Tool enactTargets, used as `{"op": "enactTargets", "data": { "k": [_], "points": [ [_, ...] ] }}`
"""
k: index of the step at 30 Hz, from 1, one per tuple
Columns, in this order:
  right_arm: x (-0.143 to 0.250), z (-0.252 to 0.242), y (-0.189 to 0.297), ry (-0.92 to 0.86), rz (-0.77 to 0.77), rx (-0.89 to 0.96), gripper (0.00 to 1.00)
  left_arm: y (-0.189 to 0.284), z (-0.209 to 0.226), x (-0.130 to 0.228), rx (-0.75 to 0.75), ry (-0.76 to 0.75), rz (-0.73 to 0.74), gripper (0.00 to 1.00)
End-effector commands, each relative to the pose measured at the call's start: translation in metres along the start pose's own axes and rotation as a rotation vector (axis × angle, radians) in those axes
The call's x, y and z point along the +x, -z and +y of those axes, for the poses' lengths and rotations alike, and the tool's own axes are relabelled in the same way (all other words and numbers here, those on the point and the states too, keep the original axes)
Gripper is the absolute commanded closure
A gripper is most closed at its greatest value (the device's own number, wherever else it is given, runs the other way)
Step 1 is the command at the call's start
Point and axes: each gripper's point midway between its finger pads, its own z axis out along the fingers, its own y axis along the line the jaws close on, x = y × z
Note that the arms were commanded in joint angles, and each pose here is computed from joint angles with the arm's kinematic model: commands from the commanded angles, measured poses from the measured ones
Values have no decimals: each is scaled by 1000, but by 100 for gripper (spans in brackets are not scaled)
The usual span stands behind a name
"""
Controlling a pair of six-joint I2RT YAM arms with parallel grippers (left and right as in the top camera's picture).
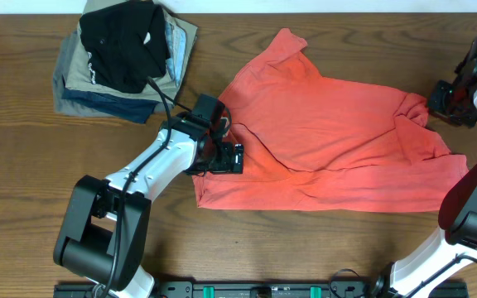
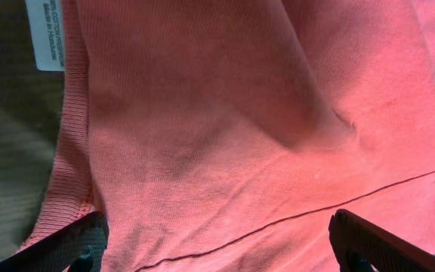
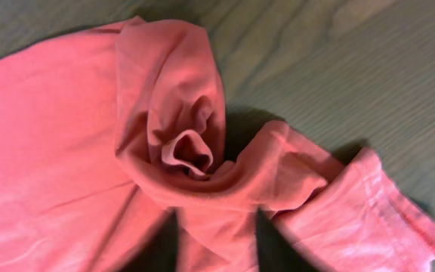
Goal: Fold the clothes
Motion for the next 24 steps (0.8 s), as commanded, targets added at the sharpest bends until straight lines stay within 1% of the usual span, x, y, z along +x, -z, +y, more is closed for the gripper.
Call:
{"op": "enactTargets", "data": {
  "k": [1, 3, 5, 8, 12, 16, 19, 24],
  "points": [
    [-5, -7, -6, -14, -13, 39, 58, -5, 4, 7, -9, 6, 30, 6],
    [-3, -11, -18, -32, 11, 34, 59, -5, 4, 8, -11, 7, 33, 6],
    [2, -10, -32, -39, 55, -10, 65, -5, 4, 8, -10, 7, 32, 6],
    [12, -3, -55, 1, 127, -87, 68, -5, 4, 8, -10, 7, 31, 6],
    [24, -2, -82, -2, 199, -87, 74, -5, 4, 8, -11, 7, 32, 6],
    [32, 4, -95, -1, 236, -119, 81, -5, 4, 8, -10, 7, 31, 6],
    [33, 13, -95, 20, 242, -175, 81, -5, 4, 7, -9, 5, 28, 6],
    [37, 29, -90, 42, 260, -275, 77, -5, 3, 6, -7, 4, 22, 6]
  ]
}}
